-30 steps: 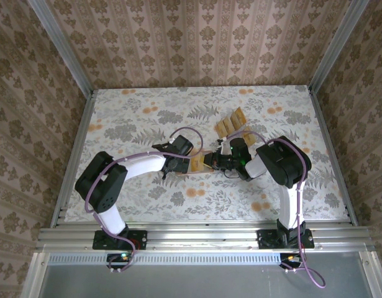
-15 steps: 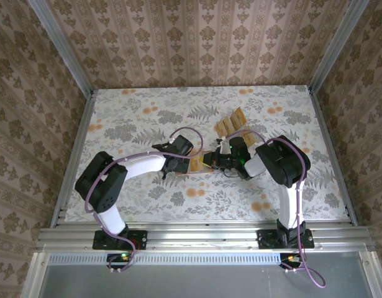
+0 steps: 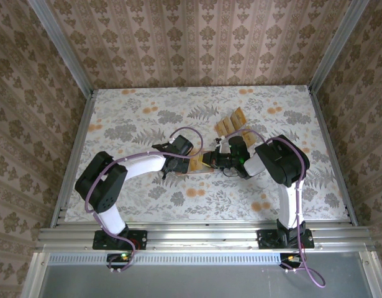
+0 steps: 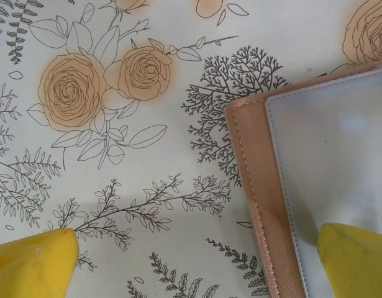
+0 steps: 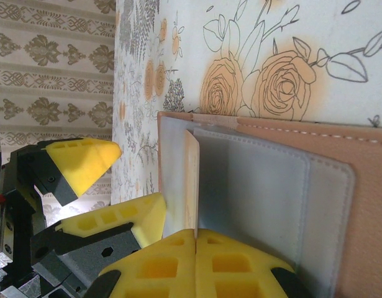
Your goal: Put the credit cards into the card holder
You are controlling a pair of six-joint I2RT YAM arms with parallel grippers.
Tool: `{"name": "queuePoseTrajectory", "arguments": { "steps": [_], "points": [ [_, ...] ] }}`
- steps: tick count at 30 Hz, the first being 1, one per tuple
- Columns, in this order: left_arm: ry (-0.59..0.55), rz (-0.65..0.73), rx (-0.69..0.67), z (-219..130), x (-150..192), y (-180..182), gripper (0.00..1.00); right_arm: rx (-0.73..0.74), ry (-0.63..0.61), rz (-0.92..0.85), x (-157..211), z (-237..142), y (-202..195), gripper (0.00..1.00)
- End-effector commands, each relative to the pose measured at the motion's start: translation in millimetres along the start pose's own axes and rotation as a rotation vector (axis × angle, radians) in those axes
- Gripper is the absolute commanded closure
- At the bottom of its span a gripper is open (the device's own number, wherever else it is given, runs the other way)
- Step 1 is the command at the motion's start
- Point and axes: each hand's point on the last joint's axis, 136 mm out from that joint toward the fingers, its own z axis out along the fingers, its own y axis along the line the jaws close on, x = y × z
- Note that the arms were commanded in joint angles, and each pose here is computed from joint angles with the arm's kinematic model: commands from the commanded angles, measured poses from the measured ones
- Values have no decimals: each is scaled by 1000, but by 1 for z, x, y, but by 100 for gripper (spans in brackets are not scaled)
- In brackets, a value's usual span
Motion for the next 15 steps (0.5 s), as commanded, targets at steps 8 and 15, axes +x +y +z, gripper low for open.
{"name": "queuePoseTrajectory", "arguments": {
  "steps": [8,15],
  "points": [
    [39,16,-24,3,9,2,0,244,84,125,38,-6,-70,74],
    [39,15,-22,4,10,1,0,282,89,99,35,-10,-67,55]
  ]
}}
